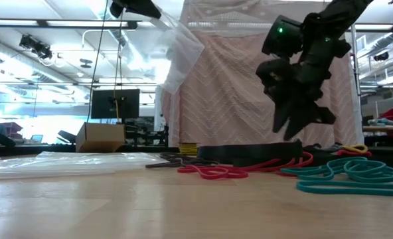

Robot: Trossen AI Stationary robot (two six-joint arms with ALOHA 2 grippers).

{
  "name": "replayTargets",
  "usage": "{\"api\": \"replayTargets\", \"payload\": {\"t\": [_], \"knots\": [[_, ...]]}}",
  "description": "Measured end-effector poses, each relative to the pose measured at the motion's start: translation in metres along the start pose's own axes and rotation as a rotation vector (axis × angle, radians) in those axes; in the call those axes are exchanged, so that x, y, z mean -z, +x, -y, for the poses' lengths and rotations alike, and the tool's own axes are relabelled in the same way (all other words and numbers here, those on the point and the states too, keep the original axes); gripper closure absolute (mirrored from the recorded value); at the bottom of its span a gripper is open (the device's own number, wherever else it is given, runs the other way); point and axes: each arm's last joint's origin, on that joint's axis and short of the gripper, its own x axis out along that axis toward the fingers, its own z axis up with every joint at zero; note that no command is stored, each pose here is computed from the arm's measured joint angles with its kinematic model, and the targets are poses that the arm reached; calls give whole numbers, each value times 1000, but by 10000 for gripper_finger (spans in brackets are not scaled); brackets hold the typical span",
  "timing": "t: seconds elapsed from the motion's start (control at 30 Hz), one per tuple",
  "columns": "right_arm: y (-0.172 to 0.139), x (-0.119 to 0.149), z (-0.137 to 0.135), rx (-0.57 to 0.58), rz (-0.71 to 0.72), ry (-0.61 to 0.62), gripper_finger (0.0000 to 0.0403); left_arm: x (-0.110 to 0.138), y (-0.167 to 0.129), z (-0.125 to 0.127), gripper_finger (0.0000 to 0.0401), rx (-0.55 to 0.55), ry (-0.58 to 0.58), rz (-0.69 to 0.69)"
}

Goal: Sort rubber bands
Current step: Put the black rubber band into the transparent zip bag

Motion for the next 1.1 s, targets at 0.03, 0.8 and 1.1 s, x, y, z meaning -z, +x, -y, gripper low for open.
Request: {"api": "replayTargets", "payload": {"t": [0.03,0.8,1.1], "knots": [[3,1,1,17,-12,10,268,0,0,0,401,1,0,-1],[-61,-2,-50,-61,340,-158,402,0,1,3,401,150,-21,-8],[-169,-18,-89,-90,754,-389,403,6,7,2,401,443,-69,-86]]}}
